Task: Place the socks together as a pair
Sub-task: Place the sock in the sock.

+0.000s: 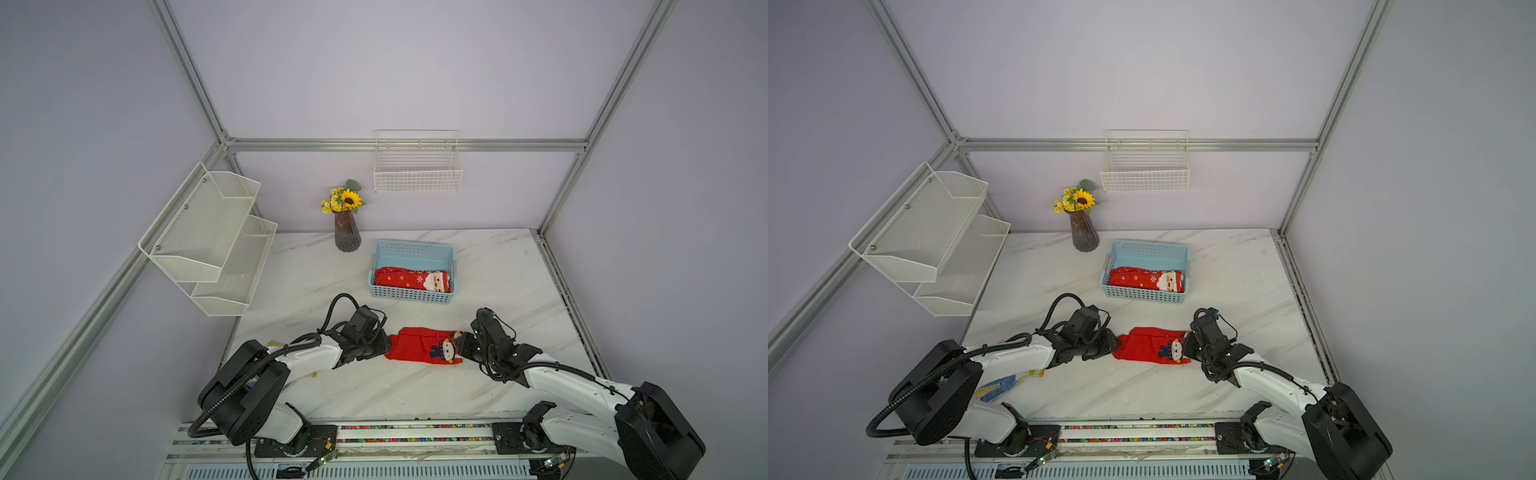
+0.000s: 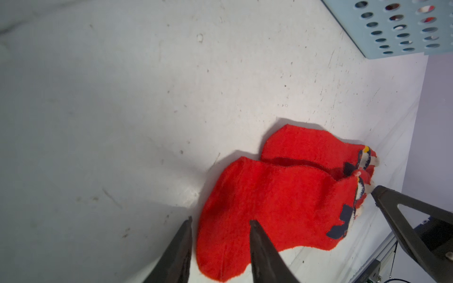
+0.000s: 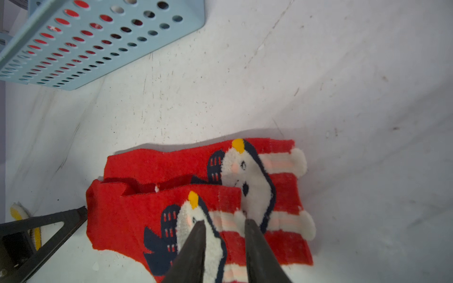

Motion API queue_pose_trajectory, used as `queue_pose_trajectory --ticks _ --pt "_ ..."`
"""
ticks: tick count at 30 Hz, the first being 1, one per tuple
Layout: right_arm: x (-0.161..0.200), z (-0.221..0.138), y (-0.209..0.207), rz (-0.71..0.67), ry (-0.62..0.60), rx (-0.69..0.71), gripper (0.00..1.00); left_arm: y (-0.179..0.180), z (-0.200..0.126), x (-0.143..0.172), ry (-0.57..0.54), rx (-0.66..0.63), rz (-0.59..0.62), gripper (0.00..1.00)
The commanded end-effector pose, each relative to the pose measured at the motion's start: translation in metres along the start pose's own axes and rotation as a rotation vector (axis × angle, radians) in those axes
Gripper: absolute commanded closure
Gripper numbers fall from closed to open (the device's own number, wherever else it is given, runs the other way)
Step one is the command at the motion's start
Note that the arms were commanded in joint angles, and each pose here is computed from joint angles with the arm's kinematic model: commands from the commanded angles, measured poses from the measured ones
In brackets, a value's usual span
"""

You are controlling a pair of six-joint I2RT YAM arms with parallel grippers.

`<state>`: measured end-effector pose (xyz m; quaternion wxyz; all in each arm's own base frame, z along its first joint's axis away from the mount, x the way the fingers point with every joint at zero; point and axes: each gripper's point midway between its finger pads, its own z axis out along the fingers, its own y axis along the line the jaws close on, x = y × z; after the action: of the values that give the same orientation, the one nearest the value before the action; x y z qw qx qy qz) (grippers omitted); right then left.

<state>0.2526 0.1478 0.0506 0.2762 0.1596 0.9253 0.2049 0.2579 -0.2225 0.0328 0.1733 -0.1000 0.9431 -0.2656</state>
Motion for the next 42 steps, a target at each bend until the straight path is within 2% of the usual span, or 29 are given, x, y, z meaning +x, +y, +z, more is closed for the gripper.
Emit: queue_pose_trajectory --ticks 1,10,13,22,23,32,42 --pt "-0.004 0.003 -0.007 0.036 -0.033 0.023 0.66 0.021 0.005 0.016 0.057 -0.085 0.004 0.65" --pt "-0.004 0.009 -0.009 0.031 -0.025 0.046 0.64 0.02 0.007 0.015 0.059 -0.083 0.012 0.78" --pt "-0.006 0.008 -0.004 0.031 -0.031 0.022 0.72 0.018 0.008 0.015 0.064 -0.078 0.013 0.81" --pt "-0.006 0.008 0.003 0.026 -0.022 -0.008 0.97 0.008 0.004 0.012 0.06 -0.044 0.033 1.0" --pt "-0.006 0.006 0.004 0.026 -0.02 -0.014 1.0 0.007 0.003 0.011 0.058 -0.039 0.035 1.0" --pt "-0.018 -0.021 0.026 0.021 -0.046 -0.098 1.0 -0.011 -0.01 0.007 0.045 0.028 0.048 1.0" --pt "-0.044 -0.054 0.051 -0.007 -0.104 -0.148 1.0 -0.053 -0.041 -0.006 -0.014 0.167 0.074 1.0"
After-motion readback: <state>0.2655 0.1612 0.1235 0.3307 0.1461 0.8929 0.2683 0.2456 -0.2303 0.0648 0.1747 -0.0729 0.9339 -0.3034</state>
